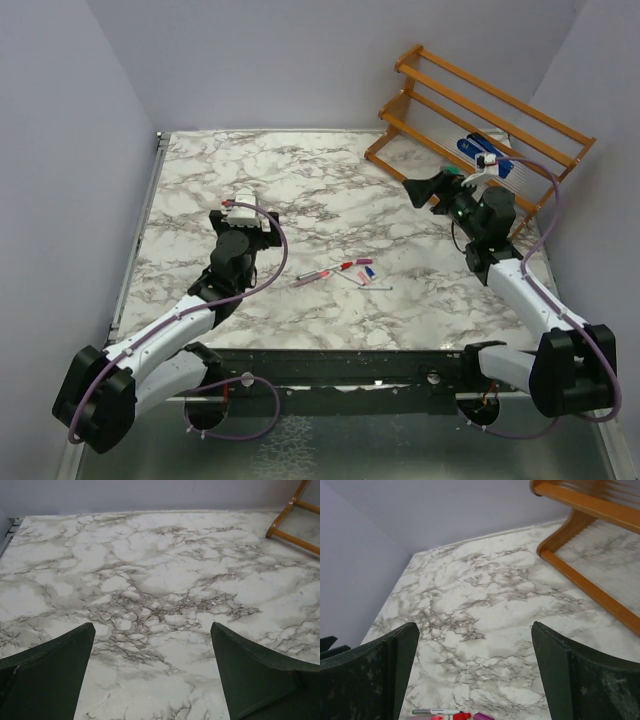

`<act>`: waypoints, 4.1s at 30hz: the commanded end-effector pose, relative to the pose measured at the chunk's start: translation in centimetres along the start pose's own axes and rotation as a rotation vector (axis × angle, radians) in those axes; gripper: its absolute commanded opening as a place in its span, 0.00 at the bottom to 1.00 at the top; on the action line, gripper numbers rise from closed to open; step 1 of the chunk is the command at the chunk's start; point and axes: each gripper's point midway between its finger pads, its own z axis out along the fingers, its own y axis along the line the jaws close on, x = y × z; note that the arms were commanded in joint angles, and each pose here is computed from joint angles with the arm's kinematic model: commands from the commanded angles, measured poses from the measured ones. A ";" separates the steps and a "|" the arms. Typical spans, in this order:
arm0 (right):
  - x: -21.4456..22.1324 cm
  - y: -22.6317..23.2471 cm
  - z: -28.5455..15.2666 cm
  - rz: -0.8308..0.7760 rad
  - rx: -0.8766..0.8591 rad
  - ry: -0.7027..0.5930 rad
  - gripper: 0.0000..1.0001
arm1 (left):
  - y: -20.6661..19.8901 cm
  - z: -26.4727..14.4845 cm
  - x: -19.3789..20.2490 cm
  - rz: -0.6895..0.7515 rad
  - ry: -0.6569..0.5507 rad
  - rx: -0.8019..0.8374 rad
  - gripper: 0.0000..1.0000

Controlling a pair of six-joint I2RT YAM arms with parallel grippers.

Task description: Insert the pens into the pen caps

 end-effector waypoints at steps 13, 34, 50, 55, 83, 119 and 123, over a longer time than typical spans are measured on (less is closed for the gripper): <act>0.3 8.2 -0.5 -0.114 -0.111 -0.019 1.00 | -1.1 -0.4 -6.1 -0.150 -0.163 0.048 0.99; 8.0 10.7 -3.1 -0.136 -0.339 0.263 0.92 | -10.3 -6.0 2.5 0.314 0.527 0.733 0.75; 5.1 6.4 -6.6 -0.210 -0.099 0.078 0.84 | -12.7 -6.3 12.8 0.460 0.819 0.745 0.39; 5.7 6.2 -6.6 -0.210 -0.104 0.091 0.89 | -12.2 -5.7 14.0 0.502 0.848 0.673 0.45; 8.3 5.0 -6.0 -0.209 -0.083 0.170 0.92 | -11.8 -6.1 16.3 0.518 0.900 0.671 0.17; 8.7 4.6 -6.0 -0.214 -0.074 0.178 0.92 | -12.2 -6.0 18.7 0.532 0.987 0.686 0.18; 8.9 4.5 -5.9 -0.214 -0.070 0.182 0.92 | -12.3 -6.2 19.0 0.528 0.999 0.694 0.13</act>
